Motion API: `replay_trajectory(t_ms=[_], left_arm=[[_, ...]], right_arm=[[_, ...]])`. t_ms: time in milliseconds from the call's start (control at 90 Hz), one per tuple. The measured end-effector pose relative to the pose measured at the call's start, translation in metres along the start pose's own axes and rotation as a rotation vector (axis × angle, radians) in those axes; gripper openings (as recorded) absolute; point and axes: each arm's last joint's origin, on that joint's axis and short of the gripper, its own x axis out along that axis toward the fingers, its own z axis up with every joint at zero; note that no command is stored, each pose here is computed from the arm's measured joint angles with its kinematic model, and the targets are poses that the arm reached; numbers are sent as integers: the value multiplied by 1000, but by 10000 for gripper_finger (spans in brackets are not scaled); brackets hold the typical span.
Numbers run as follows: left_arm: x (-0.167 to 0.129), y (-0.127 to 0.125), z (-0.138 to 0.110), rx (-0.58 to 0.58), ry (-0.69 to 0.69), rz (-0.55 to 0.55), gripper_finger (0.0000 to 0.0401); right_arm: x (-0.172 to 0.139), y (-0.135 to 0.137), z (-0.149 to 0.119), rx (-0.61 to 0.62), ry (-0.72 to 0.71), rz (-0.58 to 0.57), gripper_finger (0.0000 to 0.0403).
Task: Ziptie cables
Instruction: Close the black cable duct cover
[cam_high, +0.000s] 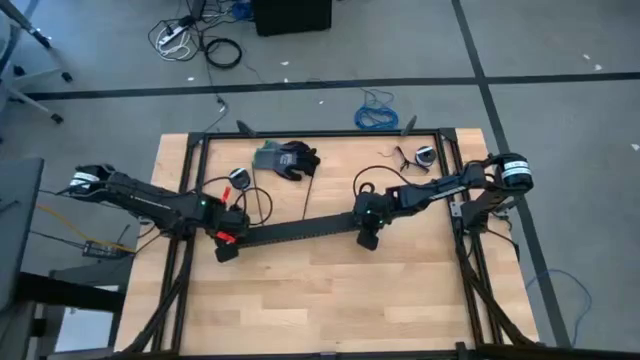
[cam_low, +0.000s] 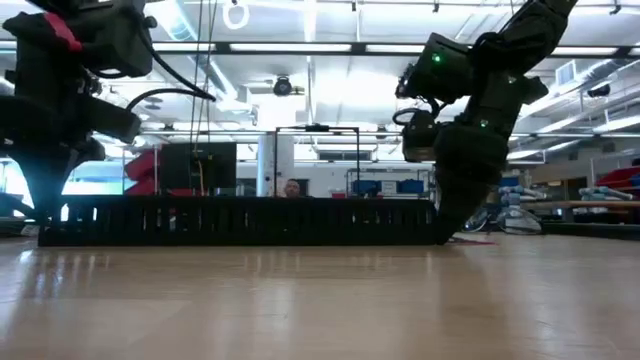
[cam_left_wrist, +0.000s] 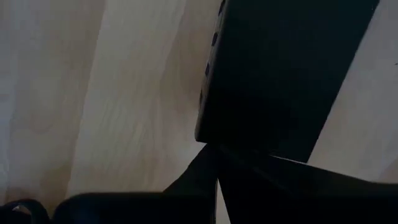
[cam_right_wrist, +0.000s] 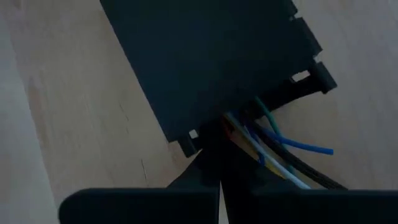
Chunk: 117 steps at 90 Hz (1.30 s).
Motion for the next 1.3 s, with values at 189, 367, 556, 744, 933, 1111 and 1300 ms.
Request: replay_trajectory(t_ms=[189, 367, 556, 744, 933, 1111, 1300], left_arm=[[1, -1, 2, 27, -22, -7, 0], [3, -1, 2, 7, 0, 8, 0], [5, -3, 6, 25, -34, -9, 0], [6, -3, 5, 6, -7, 7, 0], [6, -3, 6, 21, -18, -2, 0], [6, -3, 6, 7, -17, -2, 0], [6, -3, 6, 17, -21, -4, 0]], right_arm=[[0, 2, 4, 6, -43, 41, 0], [-4, 5, 7, -10, -4, -18, 0], [-3, 4, 7, 2, -16, -25, 0], [-3, 4, 6, 11, 5, -27, 0], [-3, 5, 8, 6, -12, -3, 0], [-3, 5, 7, 13, -6, -9, 0], [-3, 6, 7, 5, -6, 5, 0]])
